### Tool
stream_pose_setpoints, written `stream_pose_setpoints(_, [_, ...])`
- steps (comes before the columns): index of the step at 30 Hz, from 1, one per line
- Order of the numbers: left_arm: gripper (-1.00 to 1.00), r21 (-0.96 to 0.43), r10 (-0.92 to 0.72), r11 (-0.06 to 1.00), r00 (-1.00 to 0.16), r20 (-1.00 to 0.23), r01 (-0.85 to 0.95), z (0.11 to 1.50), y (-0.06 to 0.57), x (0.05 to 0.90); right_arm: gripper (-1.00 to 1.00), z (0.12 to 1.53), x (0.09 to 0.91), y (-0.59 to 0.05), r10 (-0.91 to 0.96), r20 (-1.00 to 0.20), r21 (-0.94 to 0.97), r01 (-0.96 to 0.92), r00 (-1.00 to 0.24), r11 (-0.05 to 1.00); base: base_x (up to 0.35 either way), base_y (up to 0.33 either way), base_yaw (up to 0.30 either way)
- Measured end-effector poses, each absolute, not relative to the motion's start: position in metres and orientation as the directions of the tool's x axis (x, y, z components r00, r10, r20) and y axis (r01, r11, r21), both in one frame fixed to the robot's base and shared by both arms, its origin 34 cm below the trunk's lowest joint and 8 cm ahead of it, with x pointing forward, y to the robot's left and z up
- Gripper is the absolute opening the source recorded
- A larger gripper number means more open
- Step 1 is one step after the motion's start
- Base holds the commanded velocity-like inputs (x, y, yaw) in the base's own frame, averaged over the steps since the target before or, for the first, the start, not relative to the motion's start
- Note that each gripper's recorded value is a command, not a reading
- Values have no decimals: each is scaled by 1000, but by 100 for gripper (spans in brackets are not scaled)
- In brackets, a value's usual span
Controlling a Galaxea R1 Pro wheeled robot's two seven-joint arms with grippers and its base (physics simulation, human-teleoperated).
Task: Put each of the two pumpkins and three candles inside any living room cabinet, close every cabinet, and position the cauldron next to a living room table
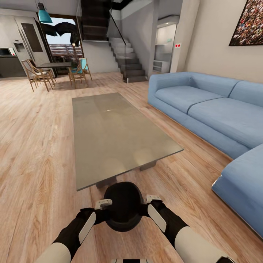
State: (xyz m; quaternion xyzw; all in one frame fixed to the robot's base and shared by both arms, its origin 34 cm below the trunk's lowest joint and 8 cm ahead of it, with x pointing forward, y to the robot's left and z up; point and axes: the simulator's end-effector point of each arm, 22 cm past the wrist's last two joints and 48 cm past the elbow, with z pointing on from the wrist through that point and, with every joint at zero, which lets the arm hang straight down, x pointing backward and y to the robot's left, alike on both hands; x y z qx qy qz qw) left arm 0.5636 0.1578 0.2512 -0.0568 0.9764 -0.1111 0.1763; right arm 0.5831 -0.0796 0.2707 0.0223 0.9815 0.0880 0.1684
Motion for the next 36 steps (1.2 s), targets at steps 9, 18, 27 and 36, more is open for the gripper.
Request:
stream_pose_setpoints(9, [100, -237, -150, 969, -931, -332, -72, 252, 158, 564, 100, 270, 583, -80, 74, -327, 179, 15, -942, 984, 0, 0, 0])
stream_pose_setpoints(18, [100, -237, -152, 969, -931, -332, -74, 252, 158, 564, 100, 270, 583, -81, 74, -326, 178, 15, -943, 984, 0, 0, 0])
stream_pose_setpoints(27, [100, -233, -158, 969, -929, -336, -80, 257, 160, 566, 100, 276, 586, -81, 73, -337, 179, 13, -939, 984, 0, 0, 0])
stream_pose_setpoints(36, [100, -243, -158, 968, -916, -368, -69, 277, 158, 575, 100, 296, 594, -81, 73, -371, 179, 6, -926, 984, -62, 22, 0])
